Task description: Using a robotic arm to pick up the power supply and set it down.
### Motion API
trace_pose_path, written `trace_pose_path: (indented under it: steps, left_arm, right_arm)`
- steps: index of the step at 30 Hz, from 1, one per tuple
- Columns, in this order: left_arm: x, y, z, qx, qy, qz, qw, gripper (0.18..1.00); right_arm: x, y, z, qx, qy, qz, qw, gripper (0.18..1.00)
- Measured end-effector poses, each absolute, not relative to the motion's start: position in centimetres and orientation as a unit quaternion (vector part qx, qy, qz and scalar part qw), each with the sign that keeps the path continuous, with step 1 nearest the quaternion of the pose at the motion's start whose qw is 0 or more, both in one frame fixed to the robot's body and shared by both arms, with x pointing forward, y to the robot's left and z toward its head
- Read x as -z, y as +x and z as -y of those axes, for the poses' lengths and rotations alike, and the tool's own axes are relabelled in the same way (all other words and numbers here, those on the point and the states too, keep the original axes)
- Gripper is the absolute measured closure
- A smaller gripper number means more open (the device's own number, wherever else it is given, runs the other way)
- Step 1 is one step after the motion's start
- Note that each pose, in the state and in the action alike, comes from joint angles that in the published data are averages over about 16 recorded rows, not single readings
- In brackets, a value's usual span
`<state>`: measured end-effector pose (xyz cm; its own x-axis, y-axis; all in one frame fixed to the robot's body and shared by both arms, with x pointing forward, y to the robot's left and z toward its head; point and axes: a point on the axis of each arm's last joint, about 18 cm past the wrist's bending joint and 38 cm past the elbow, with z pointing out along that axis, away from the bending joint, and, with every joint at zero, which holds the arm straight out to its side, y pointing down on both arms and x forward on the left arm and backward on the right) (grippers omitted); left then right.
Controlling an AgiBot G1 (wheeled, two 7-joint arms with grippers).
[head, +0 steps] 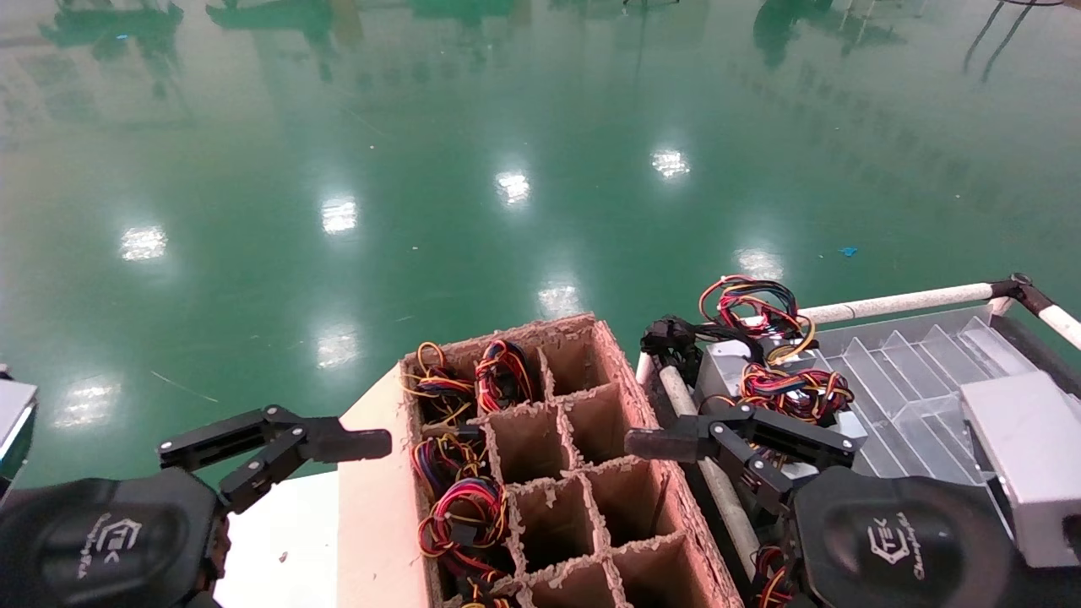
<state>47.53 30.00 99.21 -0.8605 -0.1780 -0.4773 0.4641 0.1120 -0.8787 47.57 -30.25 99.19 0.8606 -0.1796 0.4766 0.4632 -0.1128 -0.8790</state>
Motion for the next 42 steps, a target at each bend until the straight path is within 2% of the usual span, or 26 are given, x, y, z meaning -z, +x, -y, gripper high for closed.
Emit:
trace_pose_path:
  steps: [10, 17, 21, 31, 39, 42]
  left_arm:
    - [-99.2, 47.5, -30.0, 0.659, 0.102, -0.705, 0.244, 0.241]
    - [-99.2, 47.5, -30.0, 0.659, 0.102, -0.705, 0.244, 0.326]
    - [-99.2, 47.5, -30.0, 0.659, 0.102, -0.705, 0.244, 0.401]
    - [-99.2, 47.5, -30.0, 0.659, 0.102, -0.705, 0.244, 0.615]
    - [-99.2, 47.5, -30.0, 0.659, 0.102, -0.705, 0.244, 0.800]
    - [-99.2, 47.5, -30.0, 0.659, 0.102, -0.705, 0.244, 0.846]
  right_arm:
    - [-99.2, 47.6, 30.3, 0.244, -0.705, 0.101, 0.658, 0.180]
    - [-99.2, 48.2, 30.0, 0.254, -0.709, 0.099, 0.650, 0.180]
    - [-99.6, 49.4, 29.5, 0.271, -0.714, 0.102, 0.638, 0.180]
    - [-101.4, 55.0, 27.1, 0.346, -0.739, 0.114, 0.567, 0.180]
    - [-102.4, 60.8, 24.9, 0.409, -0.773, 0.127, 0.468, 0.180]
    - [-102.7, 62.8, 23.9, 0.430, -0.781, 0.136, 0.432, 0.180]
